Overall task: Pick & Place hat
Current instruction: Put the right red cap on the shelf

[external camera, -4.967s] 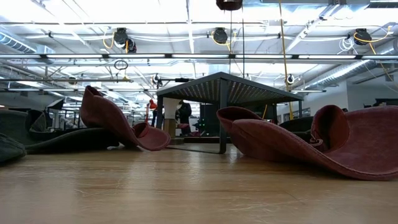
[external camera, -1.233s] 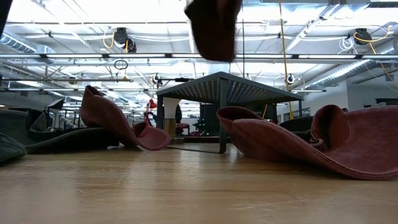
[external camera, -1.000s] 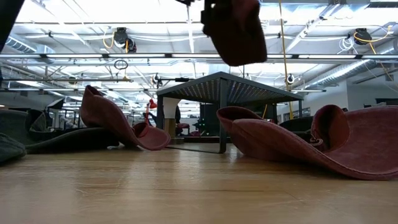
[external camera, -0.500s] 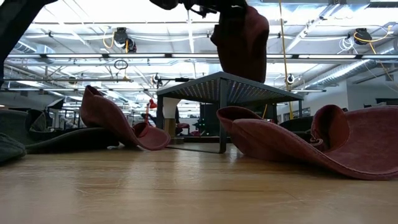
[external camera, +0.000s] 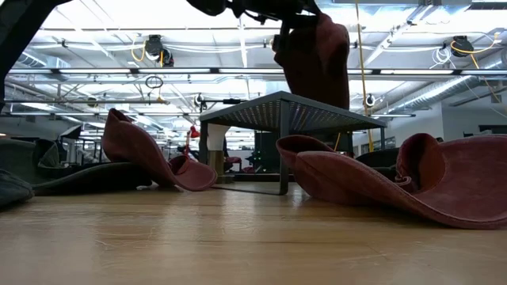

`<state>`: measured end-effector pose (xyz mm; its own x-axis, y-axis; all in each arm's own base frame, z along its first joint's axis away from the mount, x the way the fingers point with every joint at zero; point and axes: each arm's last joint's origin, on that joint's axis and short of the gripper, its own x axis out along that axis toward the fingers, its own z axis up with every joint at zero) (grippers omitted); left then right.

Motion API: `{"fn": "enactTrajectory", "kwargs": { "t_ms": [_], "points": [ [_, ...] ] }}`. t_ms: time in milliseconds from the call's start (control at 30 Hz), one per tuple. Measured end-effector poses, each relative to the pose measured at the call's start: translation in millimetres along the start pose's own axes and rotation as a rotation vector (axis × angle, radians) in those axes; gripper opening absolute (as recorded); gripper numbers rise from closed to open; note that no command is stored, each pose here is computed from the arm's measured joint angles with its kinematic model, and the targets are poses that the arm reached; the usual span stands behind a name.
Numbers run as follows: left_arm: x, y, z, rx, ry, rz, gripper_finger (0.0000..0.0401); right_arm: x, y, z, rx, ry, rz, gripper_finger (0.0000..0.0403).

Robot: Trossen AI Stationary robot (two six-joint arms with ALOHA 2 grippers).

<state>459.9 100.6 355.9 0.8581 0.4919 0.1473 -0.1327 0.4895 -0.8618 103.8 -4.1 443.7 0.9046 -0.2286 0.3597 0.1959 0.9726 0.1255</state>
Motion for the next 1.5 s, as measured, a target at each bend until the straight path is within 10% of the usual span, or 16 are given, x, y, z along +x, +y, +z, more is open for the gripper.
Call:
{"fn": "enactTrajectory", "kwargs": {
  "t_ms": [1500],
  "points": [
    [-12.8, 57.9, -28.2, -0.031, 0.088, 0.334, 0.0018, 12.4, 3.0, -9.9, -0.03, 0.045, 0.0, 0.0171]
  ]
}}
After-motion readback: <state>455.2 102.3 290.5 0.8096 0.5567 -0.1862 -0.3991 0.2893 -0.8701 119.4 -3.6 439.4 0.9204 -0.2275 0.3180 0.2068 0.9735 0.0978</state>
